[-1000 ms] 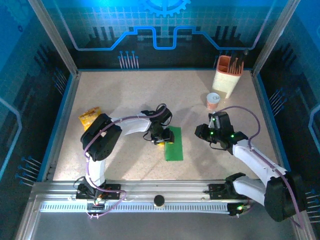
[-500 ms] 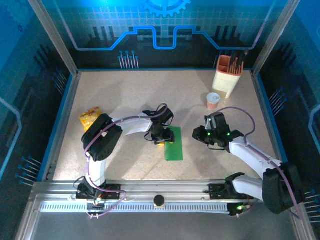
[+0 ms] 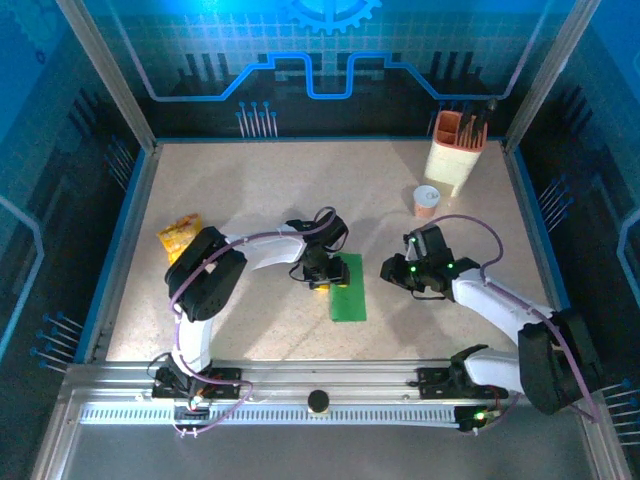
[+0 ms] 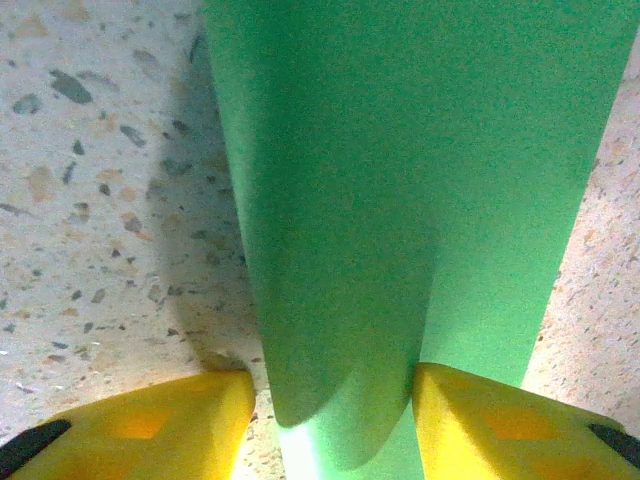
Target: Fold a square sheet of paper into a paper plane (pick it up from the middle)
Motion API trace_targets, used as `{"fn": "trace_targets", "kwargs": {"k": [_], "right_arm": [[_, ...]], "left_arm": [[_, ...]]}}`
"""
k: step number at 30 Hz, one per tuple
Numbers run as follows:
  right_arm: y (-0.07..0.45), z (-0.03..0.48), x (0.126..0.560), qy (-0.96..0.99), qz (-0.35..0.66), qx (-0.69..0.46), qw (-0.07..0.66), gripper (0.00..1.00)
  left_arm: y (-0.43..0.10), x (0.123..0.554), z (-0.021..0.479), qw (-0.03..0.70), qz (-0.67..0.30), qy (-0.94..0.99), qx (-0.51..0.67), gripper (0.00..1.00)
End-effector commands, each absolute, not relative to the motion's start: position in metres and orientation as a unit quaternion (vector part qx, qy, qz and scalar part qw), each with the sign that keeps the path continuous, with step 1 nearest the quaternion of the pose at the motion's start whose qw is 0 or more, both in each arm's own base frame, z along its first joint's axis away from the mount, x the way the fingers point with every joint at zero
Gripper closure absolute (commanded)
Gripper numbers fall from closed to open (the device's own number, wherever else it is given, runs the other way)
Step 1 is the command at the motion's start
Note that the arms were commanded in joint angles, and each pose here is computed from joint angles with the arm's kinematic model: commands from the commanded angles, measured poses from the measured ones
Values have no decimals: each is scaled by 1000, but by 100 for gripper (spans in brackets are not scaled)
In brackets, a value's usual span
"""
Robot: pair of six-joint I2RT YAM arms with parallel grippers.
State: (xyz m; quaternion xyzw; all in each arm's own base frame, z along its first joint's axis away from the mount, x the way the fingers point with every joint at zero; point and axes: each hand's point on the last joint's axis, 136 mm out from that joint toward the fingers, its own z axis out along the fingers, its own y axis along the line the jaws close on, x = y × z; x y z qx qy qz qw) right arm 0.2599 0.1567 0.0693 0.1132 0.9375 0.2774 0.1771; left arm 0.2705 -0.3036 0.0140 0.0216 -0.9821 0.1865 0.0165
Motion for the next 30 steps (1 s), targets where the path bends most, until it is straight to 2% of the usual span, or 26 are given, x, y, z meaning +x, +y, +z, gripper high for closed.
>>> {"fn": "trace_targets", "kwargs": {"k": [1, 11, 30], "right_arm": [[165, 78, 264, 934, 289, 108, 179, 75], [171, 77, 264, 934, 298, 98, 171, 75], [189, 70, 263, 932, 323, 77, 144, 76]], "left_arm": [[-289, 257, -36, 43, 133, -990, 33, 50], [-289, 252, -41, 50, 119, -991, 21, 47], [-288, 253, -44, 47, 113, -992, 13, 47]]}}
